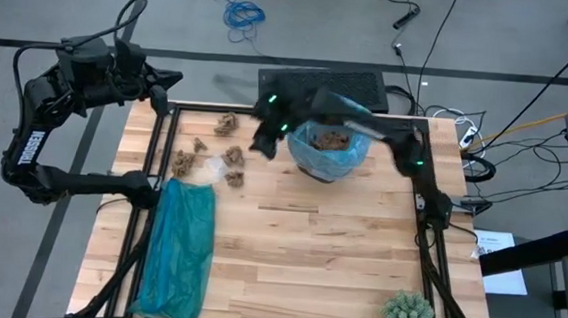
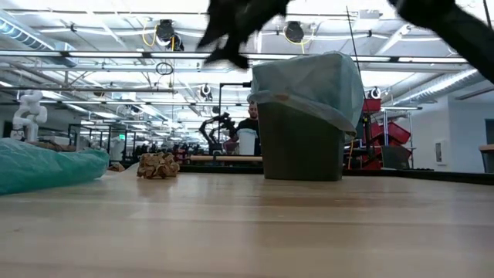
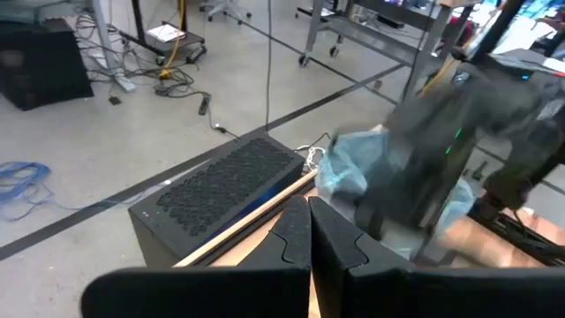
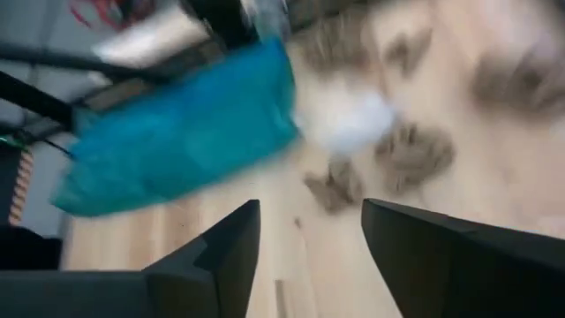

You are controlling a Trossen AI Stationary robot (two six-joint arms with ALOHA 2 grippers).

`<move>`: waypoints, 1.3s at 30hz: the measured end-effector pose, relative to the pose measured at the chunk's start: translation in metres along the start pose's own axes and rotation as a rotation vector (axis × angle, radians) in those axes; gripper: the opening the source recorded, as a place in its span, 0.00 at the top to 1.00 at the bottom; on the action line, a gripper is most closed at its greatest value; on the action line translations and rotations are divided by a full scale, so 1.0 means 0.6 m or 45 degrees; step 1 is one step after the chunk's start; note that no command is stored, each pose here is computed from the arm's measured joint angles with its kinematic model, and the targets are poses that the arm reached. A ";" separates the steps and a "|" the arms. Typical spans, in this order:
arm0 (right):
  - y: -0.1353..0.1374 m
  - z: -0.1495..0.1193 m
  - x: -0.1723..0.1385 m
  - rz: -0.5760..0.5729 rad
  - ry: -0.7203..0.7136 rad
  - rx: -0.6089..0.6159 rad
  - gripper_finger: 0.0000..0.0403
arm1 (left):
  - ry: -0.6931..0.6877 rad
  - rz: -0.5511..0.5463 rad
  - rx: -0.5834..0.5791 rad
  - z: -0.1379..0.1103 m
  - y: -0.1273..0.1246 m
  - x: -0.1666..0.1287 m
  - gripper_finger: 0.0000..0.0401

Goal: Place trash/remove bag and relplace
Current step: Put the brown napkin into the trash bin

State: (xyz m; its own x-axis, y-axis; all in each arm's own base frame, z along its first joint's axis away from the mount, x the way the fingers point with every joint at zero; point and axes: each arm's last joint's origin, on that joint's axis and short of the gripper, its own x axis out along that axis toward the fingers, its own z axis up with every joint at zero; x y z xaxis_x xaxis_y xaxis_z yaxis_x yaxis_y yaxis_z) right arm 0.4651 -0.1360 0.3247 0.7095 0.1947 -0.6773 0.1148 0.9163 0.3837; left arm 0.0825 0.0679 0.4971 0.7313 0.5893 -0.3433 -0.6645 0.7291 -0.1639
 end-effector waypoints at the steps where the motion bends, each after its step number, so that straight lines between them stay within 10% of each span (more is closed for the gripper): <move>1: 0.000 -0.006 0.025 0.004 0.025 -0.010 0.54 | 0.000 0.000 -0.001 0.000 0.000 0.000 1.00; 10: 0.031 -0.050 0.191 -0.120 0.059 -0.341 0.54 | 0.010 0.002 0.004 -0.002 0.000 -0.001 1.00; 28: -0.024 -0.111 0.317 -0.246 0.115 -0.209 0.48 | 0.105 0.015 0.058 -0.014 0.002 -0.002 1.00; 39: -0.005 -0.114 0.307 -0.180 0.172 -0.118 0.96 | 0.112 0.011 0.058 -0.015 0.002 -0.003 1.00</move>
State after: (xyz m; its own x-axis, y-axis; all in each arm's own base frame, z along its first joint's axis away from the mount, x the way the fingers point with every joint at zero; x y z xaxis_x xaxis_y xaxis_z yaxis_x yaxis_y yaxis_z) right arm 0.5478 -0.0790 0.1561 0.5904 0.1018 -0.8007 0.1378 0.9647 0.2242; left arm 0.0787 0.0646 0.4892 0.7083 0.5641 -0.4245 -0.6613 0.7406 -0.1192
